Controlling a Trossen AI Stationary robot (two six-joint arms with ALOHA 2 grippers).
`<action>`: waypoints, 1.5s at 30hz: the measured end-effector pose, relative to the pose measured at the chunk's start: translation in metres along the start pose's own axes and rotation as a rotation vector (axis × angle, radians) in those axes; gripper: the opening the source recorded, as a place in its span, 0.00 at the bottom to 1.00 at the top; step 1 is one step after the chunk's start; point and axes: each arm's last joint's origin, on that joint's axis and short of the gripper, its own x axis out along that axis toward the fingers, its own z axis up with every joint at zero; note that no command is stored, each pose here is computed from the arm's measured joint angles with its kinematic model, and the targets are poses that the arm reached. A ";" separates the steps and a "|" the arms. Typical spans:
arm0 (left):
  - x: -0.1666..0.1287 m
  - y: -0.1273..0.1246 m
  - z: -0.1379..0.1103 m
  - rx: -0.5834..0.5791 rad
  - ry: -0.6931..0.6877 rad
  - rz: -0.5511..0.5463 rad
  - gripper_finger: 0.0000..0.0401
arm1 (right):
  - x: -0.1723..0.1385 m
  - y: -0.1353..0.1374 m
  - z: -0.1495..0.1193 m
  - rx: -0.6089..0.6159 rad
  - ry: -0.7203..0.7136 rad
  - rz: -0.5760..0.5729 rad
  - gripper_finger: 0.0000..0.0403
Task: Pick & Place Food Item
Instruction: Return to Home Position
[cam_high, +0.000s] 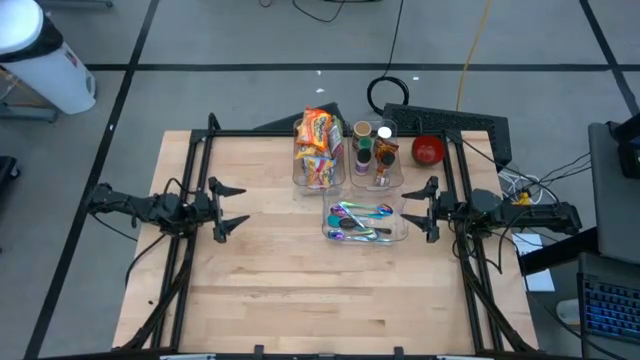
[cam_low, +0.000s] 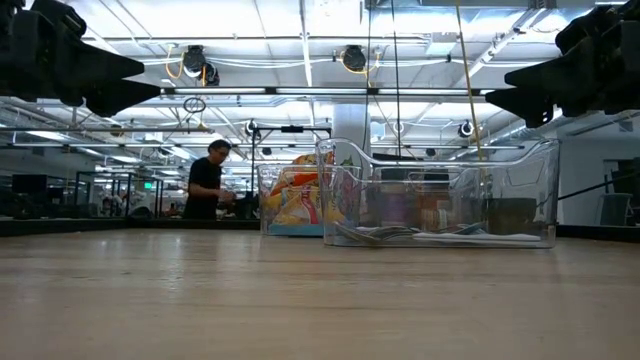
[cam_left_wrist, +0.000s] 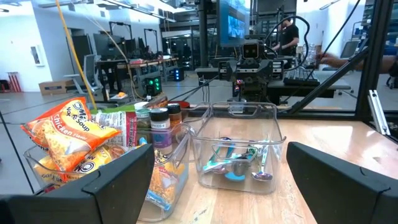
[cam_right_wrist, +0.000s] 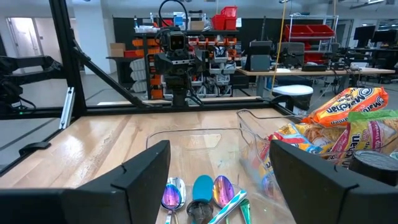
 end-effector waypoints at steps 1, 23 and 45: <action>0.000 0.000 0.000 0.000 0.000 0.000 0.93 | 0.000 0.000 0.000 0.000 0.000 0.000 0.66; 0.000 0.000 0.000 0.000 0.000 0.000 0.93 | 0.000 0.000 0.000 0.000 0.000 0.000 0.66; 0.000 0.000 0.000 0.000 0.000 0.000 0.93 | 0.000 0.000 0.000 0.000 -0.001 0.000 0.66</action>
